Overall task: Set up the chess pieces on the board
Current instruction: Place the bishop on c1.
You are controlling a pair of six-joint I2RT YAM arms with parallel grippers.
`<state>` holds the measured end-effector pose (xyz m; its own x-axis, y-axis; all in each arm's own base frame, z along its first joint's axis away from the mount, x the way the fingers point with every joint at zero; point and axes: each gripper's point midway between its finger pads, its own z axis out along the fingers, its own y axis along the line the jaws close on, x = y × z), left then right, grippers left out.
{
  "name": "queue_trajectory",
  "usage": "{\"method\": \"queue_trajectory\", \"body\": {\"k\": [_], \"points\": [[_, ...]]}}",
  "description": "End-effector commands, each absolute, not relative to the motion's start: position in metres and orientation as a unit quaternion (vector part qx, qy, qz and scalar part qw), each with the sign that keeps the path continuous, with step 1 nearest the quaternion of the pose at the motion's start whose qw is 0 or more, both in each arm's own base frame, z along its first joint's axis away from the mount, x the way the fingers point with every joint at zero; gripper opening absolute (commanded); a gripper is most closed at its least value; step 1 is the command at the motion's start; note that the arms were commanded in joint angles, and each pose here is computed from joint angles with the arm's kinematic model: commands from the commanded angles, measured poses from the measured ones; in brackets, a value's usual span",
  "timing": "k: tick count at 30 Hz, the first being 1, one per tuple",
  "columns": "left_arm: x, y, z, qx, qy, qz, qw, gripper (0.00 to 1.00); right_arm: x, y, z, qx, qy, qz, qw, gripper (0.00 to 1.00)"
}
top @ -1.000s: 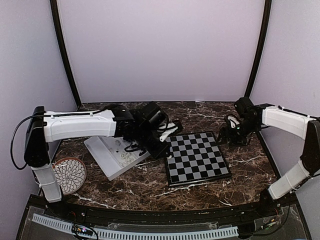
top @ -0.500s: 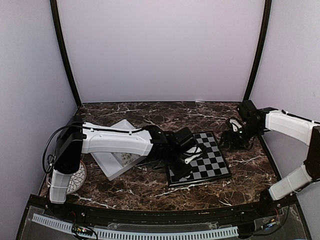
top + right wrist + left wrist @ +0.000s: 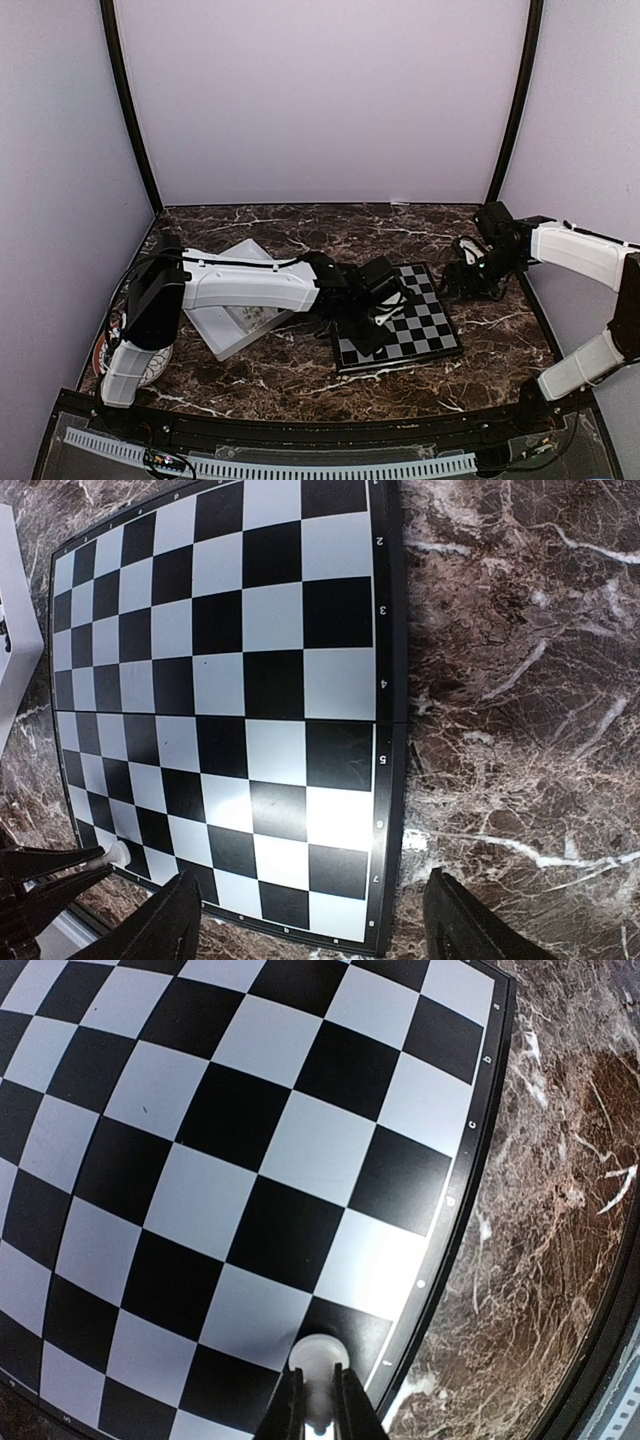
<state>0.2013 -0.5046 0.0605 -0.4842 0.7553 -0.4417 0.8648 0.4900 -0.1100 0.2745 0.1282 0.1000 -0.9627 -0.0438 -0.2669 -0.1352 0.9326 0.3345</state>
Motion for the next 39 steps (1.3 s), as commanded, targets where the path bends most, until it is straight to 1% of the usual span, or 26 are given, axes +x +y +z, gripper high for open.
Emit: {"method": "queue_trajectory", "body": {"k": [1,14,16,19,25,34,36,39], "points": [[0.195,-0.505,0.066,0.473,0.851,-0.165,0.159,0.04,0.273,0.130,0.102,-0.053,0.972,0.179,0.141,0.78],[0.185,-0.506,0.060,0.477,0.849,-0.182,0.139,0.08,0.273,0.131,0.099,-0.054,0.972,0.182,0.139,0.78],[0.186,-0.504,0.058,0.473,0.852,-0.176,0.139,0.11,0.273,0.132,0.098,-0.054,0.972,0.184,0.138,0.78],[0.190,-0.503,0.059,0.469,0.855,-0.167,0.145,0.19,0.275,0.133,0.099,-0.055,0.971,0.185,0.139,0.78],[0.193,-0.504,0.061,0.467,0.855,-0.166,0.152,0.30,0.278,0.133,0.101,-0.059,0.972,0.183,0.138,0.78],[0.190,-0.503,0.066,0.473,0.852,-0.168,0.149,0.38,0.281,0.134,0.103,-0.060,0.971,0.185,0.140,0.78],[0.190,-0.503,0.076,0.481,0.845,-0.170,0.159,0.40,0.282,0.135,0.105,-0.058,0.970,0.187,0.142,0.78],[0.198,-0.501,0.115,0.488,0.831,-0.173,0.204,0.41,0.282,0.135,0.106,-0.058,0.970,0.187,0.143,0.78]]}}
